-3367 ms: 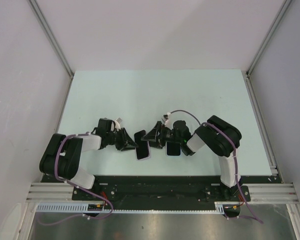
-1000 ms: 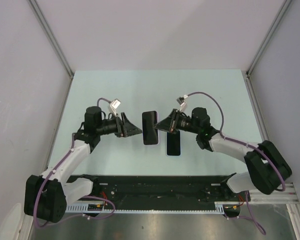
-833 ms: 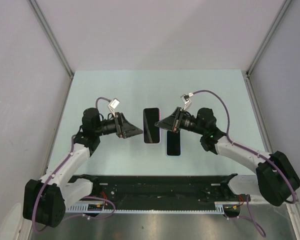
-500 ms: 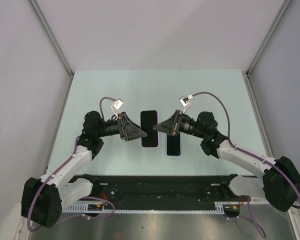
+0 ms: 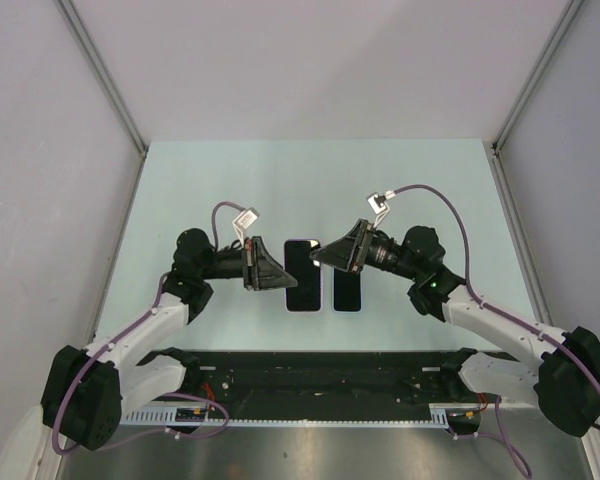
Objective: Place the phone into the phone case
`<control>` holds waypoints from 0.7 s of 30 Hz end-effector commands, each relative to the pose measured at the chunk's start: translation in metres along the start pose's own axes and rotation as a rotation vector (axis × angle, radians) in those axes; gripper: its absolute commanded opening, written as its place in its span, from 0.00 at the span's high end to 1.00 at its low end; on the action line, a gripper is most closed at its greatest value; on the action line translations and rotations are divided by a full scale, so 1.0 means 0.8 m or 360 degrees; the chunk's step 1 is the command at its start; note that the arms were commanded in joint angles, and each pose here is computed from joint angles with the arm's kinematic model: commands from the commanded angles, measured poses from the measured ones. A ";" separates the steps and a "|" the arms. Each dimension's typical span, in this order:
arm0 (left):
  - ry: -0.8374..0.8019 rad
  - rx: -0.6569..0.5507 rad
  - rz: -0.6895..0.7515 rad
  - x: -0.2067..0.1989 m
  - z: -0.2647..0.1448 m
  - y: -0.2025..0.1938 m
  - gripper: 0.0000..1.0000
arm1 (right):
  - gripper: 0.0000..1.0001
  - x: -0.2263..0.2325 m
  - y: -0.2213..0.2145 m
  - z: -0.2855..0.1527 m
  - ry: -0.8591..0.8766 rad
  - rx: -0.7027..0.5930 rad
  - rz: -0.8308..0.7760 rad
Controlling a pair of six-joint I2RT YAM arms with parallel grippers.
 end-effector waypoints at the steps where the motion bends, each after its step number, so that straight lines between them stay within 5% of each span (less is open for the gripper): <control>1: -0.0121 0.0108 0.0117 -0.013 0.004 -0.002 1.00 | 0.44 0.006 0.024 -0.007 0.0025 -0.0115 -0.0051; 9: -0.0150 0.0159 0.0130 -0.013 0.008 -0.004 1.00 | 0.46 -0.010 0.025 0.001 0.0069 -0.0067 -0.0030; 15: -0.0144 0.0177 0.0101 -0.009 0.010 -0.004 1.00 | 0.93 -0.022 0.016 0.002 0.0014 0.0000 -0.0033; 21: -0.0098 0.0163 0.0077 -0.008 0.010 -0.002 0.88 | 1.00 -0.011 0.015 -0.003 0.0101 0.0051 -0.0071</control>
Point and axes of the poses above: each gripper's point midway between its finger pads, its own z axis out along the fingers, its own x axis along the line the jaws close on, y = z × x, the point moved 9 cm from there along -z, back along the fingers, and after that the axes turned 8 degrees about -z, right-handed, at the moved point
